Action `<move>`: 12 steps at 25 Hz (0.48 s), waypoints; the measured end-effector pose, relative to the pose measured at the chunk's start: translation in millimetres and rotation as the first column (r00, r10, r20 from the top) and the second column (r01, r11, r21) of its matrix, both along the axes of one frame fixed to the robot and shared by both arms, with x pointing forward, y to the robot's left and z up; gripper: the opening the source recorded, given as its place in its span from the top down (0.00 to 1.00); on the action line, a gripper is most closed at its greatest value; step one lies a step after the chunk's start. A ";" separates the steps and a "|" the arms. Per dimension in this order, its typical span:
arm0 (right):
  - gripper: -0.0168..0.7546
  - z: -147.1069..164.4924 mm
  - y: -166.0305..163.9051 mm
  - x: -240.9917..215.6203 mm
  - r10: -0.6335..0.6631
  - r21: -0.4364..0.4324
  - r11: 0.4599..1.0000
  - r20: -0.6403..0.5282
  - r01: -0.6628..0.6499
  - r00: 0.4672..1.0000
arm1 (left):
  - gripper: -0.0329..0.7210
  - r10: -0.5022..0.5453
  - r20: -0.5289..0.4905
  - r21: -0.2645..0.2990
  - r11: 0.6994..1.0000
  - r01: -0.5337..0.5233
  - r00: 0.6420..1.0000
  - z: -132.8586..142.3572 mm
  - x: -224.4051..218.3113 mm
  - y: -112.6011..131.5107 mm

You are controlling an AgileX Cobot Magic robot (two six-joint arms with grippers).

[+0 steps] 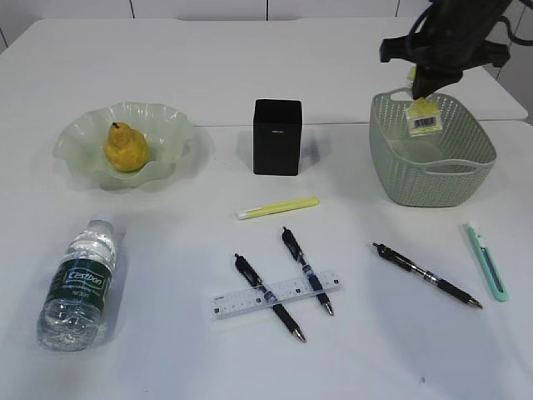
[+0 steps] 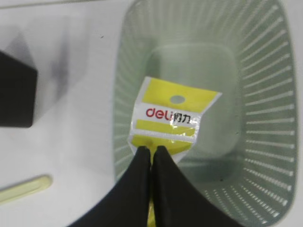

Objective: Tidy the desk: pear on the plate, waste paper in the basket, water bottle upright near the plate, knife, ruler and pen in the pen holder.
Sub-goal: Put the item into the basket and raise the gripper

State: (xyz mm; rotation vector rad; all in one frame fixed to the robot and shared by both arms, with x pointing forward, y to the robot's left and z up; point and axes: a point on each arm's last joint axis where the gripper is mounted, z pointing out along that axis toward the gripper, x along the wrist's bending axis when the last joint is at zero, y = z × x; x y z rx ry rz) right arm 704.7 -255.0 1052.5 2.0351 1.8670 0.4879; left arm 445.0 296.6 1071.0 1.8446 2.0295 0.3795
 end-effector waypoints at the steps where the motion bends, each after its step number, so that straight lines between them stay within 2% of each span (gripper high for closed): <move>1: 0.99 0.8 -8.8 1.8 -0.019 0.003 1.000 0.013 0.019 1.000 | 0.34 0.000 0.000 0.000 1.000 0.000 1.000 0.0 0.0 0.0; 4: 0.99 -2.5 -28.6 8.1 -0.062 0.008 0.998 0.044 0.062 0.997 | 0.34 0.000 -0.008 0.000 1.000 0.000 1.000 -1.8 1.6 0.0; 8: 0.98 -20.8 -35.4 18.3 -0.089 0.021 0.996 0.049 0.088 0.995 | 0.34 0.000 -0.026 0.000 1.000 0.000 1.000 -5.9 5.0 0.0; 12: 0.85 -41.8 -35.2 26.9 -0.131 0.045 0.990 0.025 0.130 0.991 | 0.34 0.001 -0.034 -0.002 1.000 -0.001 0.999 -7.6 6.4 -0.2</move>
